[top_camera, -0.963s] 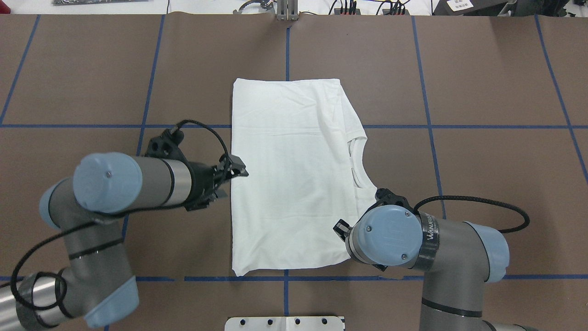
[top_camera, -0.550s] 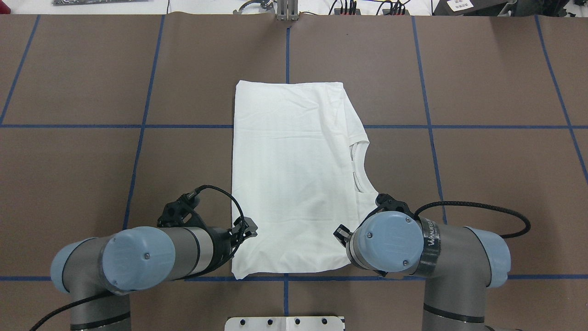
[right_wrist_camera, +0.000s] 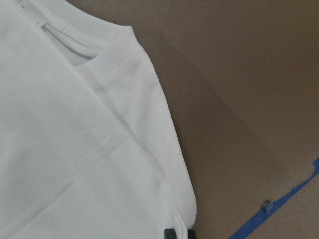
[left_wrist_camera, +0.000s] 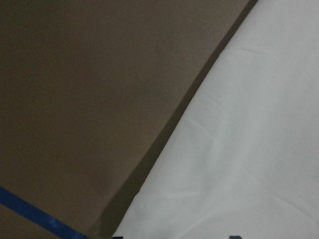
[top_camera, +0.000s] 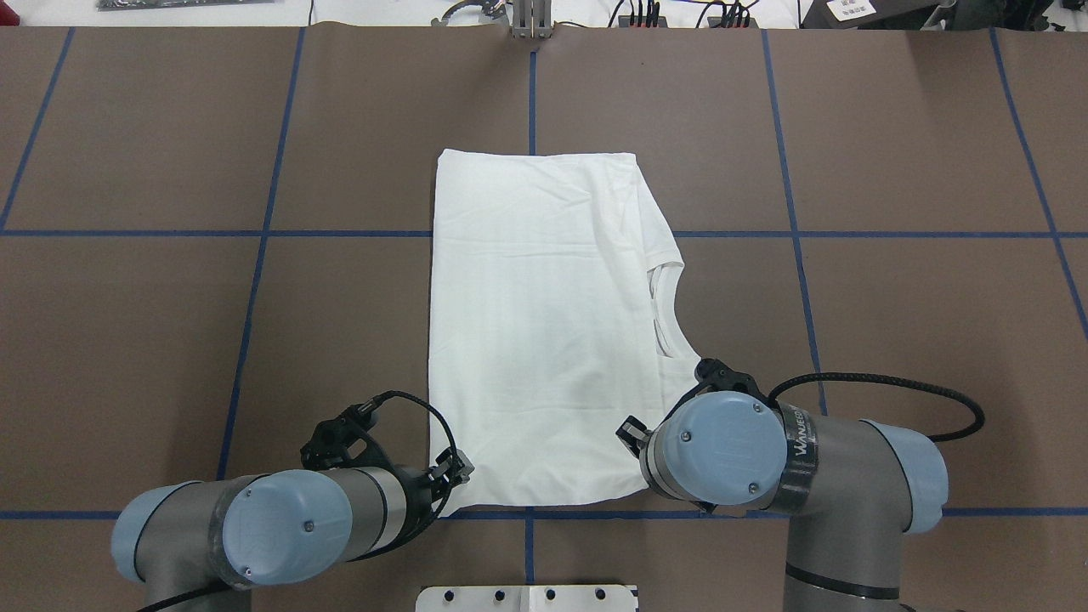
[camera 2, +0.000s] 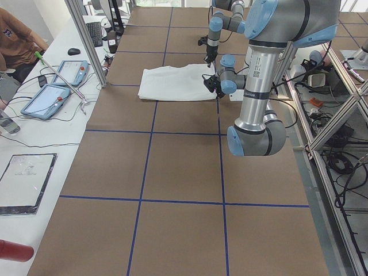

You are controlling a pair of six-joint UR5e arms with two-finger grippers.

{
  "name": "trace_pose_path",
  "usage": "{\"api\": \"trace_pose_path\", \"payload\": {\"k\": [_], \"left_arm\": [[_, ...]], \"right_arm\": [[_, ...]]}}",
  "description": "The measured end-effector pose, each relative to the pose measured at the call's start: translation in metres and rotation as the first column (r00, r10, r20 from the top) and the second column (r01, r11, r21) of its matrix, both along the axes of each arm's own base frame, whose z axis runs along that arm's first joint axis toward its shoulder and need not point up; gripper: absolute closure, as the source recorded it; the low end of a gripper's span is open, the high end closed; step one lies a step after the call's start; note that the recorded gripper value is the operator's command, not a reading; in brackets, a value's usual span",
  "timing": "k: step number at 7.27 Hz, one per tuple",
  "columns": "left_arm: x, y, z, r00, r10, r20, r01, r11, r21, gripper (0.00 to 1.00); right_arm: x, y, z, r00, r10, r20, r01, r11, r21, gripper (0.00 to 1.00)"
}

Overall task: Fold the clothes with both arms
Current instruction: 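Lower both grippers to the shirt edge nearest the robot, then grasp the near edge with both grippers and fold it away from the robot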

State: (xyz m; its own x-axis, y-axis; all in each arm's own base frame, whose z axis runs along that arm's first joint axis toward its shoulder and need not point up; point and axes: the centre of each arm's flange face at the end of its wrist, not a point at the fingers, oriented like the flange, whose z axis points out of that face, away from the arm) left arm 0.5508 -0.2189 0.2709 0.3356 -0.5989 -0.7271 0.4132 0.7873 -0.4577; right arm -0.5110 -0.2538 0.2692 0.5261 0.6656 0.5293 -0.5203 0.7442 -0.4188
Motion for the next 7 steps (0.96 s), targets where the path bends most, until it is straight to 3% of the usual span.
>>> {"api": "trace_pose_path", "payload": {"k": [1,2,5,7], "left_arm": [[0.002,0.002,0.002,1.000,0.004,0.004,-0.004,1.000,-0.001,0.73],[0.003,0.004,0.003,1.000,0.007,0.007,-0.007,1.000,-0.002,1.00],[0.003,0.006,0.002,1.000,0.011,0.005,-0.011,1.000,-0.001,1.00],[-0.018,0.009,-0.020,0.999,0.017,-0.049,-0.016,1.000,0.006,1.00]], "right_arm": [[0.000,0.000,0.000,1.000,0.000,0.000,0.000,1.000,0.000,1.00],[0.000,0.000,0.000,1.000,0.000,0.000,0.000,1.000,0.001,1.00],[0.000,0.004,-0.002,1.000,-0.006,0.005,0.006,1.000,0.002,1.00],[0.005,0.021,-0.008,0.999,-0.026,0.022,0.026,1.000,-0.003,1.00]]}}
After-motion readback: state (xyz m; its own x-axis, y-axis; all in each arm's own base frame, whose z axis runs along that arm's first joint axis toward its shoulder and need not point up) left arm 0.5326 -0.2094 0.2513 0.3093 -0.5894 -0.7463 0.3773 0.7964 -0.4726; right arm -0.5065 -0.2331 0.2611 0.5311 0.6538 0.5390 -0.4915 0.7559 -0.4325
